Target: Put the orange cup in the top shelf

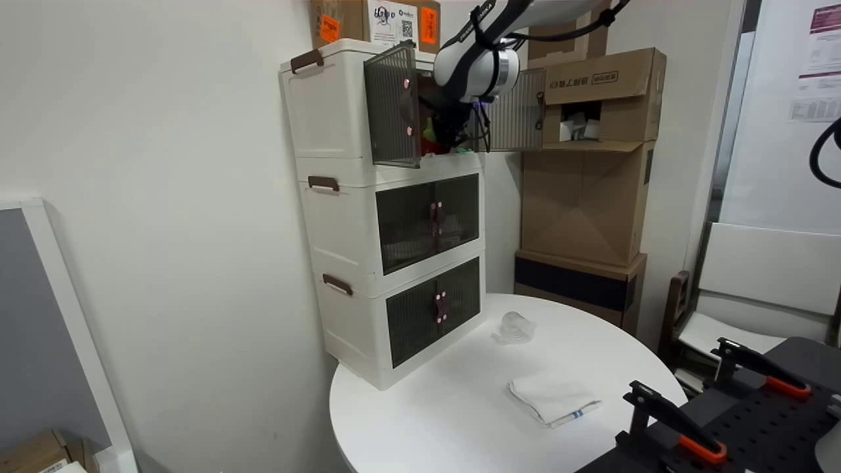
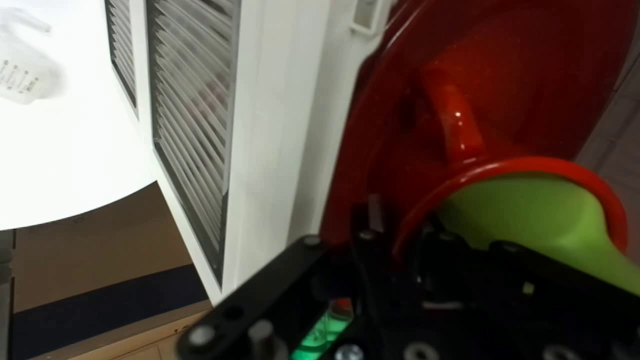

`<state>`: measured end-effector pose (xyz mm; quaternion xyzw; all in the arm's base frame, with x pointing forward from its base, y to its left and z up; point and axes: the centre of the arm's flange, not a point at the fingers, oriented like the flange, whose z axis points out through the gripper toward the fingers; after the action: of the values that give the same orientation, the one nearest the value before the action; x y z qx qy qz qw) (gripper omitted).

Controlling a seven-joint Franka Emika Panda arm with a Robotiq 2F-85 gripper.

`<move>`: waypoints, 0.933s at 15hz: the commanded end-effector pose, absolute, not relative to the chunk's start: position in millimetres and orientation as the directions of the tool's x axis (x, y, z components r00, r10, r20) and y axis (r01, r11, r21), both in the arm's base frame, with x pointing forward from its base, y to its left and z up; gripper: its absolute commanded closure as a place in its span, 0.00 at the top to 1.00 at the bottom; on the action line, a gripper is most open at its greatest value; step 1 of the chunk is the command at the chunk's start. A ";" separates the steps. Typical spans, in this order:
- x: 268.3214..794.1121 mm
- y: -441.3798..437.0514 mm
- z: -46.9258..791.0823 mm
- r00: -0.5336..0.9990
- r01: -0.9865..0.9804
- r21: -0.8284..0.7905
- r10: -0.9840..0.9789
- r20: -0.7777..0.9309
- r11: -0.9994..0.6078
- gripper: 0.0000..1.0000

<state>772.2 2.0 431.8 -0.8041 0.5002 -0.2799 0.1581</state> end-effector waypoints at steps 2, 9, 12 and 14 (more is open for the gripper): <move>791.1 -3.0 426.0 0.359 -0.735 -0.511 -0.895 0.265 -0.446 0.55; 777.1 3.8 448.5 0.357 -0.691 -0.565 -0.892 0.277 -0.452 1.00; 759.8 5.1 457.3 0.361 -0.697 -0.557 -0.892 0.271 -0.451 1.00; 741.5 2.4 464.2 0.363 -0.702 -0.542 -0.886 0.287 -0.463 1.00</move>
<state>777.2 6.1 451.6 -0.8013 0.4979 -0.2846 0.1705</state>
